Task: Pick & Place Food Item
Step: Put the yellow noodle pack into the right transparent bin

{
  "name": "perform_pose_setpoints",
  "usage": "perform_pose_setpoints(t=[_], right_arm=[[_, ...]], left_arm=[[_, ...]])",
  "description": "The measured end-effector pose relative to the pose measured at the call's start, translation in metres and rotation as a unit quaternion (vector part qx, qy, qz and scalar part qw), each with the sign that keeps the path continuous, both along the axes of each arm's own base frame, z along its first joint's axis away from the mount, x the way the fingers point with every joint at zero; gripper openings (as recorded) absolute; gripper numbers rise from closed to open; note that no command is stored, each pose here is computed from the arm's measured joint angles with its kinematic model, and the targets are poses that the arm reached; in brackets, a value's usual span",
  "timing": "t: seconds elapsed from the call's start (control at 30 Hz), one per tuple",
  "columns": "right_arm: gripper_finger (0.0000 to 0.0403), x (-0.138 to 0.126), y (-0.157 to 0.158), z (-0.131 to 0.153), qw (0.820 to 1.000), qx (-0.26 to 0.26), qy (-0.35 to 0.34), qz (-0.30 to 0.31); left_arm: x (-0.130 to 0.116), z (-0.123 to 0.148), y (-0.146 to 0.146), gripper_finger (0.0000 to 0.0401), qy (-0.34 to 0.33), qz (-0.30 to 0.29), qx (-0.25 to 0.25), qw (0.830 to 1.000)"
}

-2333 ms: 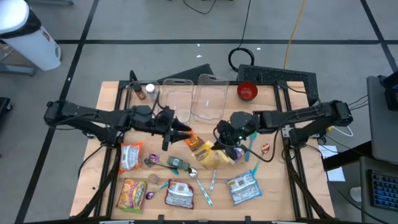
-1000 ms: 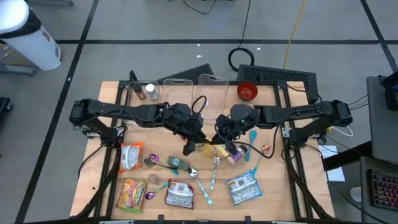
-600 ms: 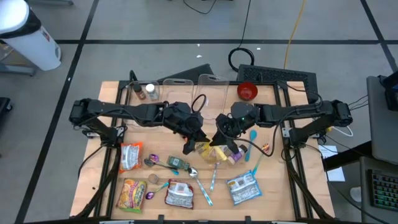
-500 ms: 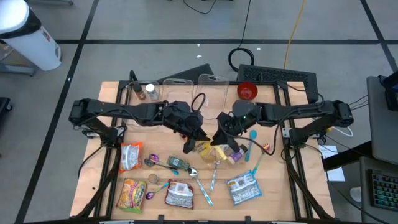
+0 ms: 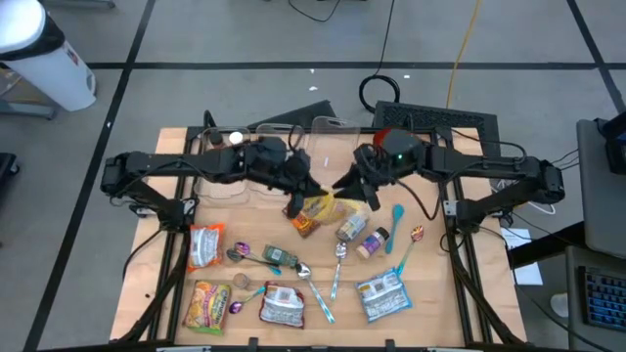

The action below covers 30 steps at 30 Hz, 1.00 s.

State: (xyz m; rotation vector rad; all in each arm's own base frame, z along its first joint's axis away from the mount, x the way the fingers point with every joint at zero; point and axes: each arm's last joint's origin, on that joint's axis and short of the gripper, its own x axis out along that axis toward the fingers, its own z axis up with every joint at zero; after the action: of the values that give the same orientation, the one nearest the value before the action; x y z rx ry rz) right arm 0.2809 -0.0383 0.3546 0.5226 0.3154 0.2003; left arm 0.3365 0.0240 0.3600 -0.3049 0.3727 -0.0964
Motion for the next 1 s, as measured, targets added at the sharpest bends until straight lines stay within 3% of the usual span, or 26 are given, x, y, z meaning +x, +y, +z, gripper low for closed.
perform_pose_setpoints(t=[0.27,0.6,1.0], right_arm=[[0.0169,0.004,-0.007,0.001,0.999,-0.014,-0.037,-0.032],[0.0167,0.004,-0.009,-0.001,0.999,-0.029,-0.035,-0.031],[0.0137,0.003,-0.006,-0.008,0.999,-0.037,-0.005,-0.021]], left_arm=[[-0.006,0.017,0.008,0.0001,-0.054,0.015,0.001,0.998],[-0.006,0.016,0.008,0.0000,-0.051,0.014,0.003,0.999],[-0.011,0.020,0.008,0.0000,-0.053,0.025,0.012,0.998]])
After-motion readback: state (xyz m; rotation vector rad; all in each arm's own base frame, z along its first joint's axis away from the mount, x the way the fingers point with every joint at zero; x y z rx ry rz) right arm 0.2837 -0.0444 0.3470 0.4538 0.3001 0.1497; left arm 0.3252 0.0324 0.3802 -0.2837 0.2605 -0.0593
